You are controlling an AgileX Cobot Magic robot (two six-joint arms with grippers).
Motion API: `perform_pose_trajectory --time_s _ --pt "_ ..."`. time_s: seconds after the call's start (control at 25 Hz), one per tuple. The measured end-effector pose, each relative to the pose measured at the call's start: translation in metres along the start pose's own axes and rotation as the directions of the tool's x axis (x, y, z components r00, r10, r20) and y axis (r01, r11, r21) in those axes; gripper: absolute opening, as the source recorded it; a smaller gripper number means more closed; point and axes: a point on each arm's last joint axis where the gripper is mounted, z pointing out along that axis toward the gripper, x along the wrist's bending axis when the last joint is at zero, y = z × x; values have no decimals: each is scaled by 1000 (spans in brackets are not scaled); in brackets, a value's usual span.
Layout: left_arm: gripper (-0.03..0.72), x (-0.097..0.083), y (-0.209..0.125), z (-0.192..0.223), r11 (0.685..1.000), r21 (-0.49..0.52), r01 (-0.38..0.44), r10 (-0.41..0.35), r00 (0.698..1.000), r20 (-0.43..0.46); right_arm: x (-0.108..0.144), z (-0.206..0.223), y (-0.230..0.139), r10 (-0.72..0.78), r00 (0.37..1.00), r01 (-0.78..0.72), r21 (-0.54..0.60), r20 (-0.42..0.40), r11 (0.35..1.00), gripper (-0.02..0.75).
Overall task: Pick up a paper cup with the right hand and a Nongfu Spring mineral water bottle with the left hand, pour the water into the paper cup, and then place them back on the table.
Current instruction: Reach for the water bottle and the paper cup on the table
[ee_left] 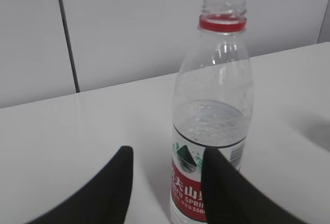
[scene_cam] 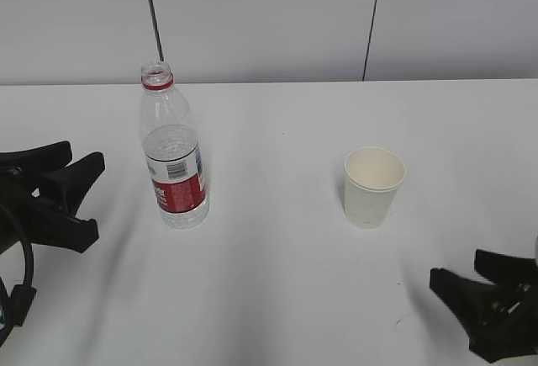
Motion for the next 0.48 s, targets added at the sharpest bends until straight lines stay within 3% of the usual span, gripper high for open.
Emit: perform_pose_trajectory --time_s 0.2,0.48 --pt "275 -1 0 0 1000 -5 -3 3 1000 7 3 13 -9 -80 991 86 57 -103 995 524" --pt "275 -1 0 0 1000 -4 -3 3 1000 7 -2 28 4 -120 988 120 -7 -101 993 524"
